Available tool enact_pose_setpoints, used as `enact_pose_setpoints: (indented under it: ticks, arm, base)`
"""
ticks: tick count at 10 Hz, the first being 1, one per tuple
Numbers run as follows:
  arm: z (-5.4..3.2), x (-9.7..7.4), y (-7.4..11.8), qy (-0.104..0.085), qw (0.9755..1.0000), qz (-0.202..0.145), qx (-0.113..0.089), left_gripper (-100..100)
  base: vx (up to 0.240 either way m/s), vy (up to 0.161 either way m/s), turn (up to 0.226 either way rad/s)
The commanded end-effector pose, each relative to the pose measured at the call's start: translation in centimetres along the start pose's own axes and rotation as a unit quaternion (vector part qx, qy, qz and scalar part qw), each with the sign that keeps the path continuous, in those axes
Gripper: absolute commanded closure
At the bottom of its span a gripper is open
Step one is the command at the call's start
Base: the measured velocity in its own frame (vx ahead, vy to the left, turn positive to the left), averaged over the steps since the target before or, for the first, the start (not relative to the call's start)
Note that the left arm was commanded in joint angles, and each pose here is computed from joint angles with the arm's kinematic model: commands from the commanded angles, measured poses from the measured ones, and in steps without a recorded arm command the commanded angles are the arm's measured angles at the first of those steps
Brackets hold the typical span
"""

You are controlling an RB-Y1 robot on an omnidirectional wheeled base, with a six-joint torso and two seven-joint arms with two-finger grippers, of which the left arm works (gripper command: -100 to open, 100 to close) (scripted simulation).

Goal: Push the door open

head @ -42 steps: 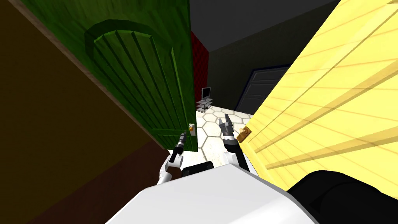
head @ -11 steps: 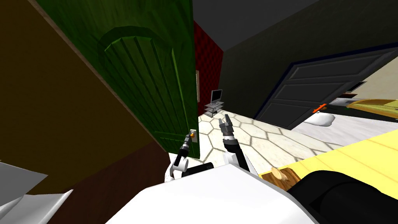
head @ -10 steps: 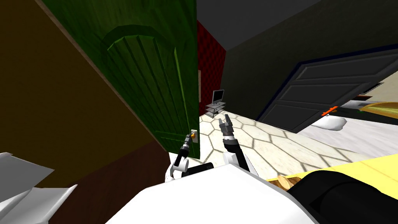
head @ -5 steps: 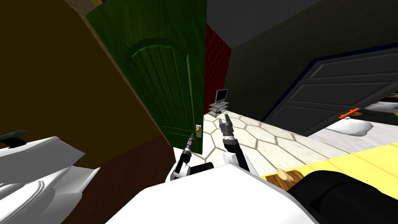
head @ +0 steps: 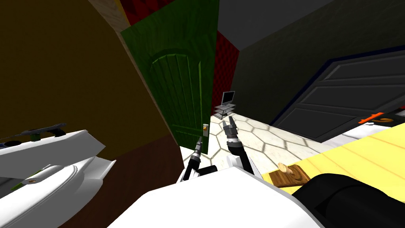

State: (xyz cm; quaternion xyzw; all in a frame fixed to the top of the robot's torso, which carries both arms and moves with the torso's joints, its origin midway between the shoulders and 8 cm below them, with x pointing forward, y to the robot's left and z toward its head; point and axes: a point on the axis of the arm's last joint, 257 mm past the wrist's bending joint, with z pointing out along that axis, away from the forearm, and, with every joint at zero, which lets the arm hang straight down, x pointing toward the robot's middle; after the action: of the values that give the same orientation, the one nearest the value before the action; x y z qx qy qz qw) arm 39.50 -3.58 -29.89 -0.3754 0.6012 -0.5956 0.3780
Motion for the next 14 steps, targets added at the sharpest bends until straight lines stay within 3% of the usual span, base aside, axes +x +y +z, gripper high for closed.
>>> enact_pose_setpoints:
  ticks: [1,3,5,9,10,11,14]
  arm:
    - [0.00,0.0,0.0,0.000,1.0000,0.000,0.000,-100]
    - [-0.61,-1.2,1.3,0.004,0.9997,0.020,-0.011,-100]
    - [-0.55,-1.8,1.6,0.004,0.9996,0.026,-0.013,-100]
    - [1.21,-1.2,0.0,-0.005,1.0000,0.004,0.002,-100]
    - [0.84,-1.4,0.3,-0.003,1.0000,0.009,-0.002,-100]
    - [0.84,-1.4,0.3,-0.003,1.0000,0.009,-0.002,100]
    - [0.84,-1.4,0.3,-0.003,1.0000,0.009,-0.002,100]
  base:
    - [-0.027,0.016,0.000]
    - [0.128,-0.076,-0.018]
    - [0.199,-0.111,-0.010]
    - [0.206,-0.116,-0.015]
    - [0.069,-0.038,0.004]
    - [0.000,0.000,0.000]
    - [-0.021,0.013,-0.002]
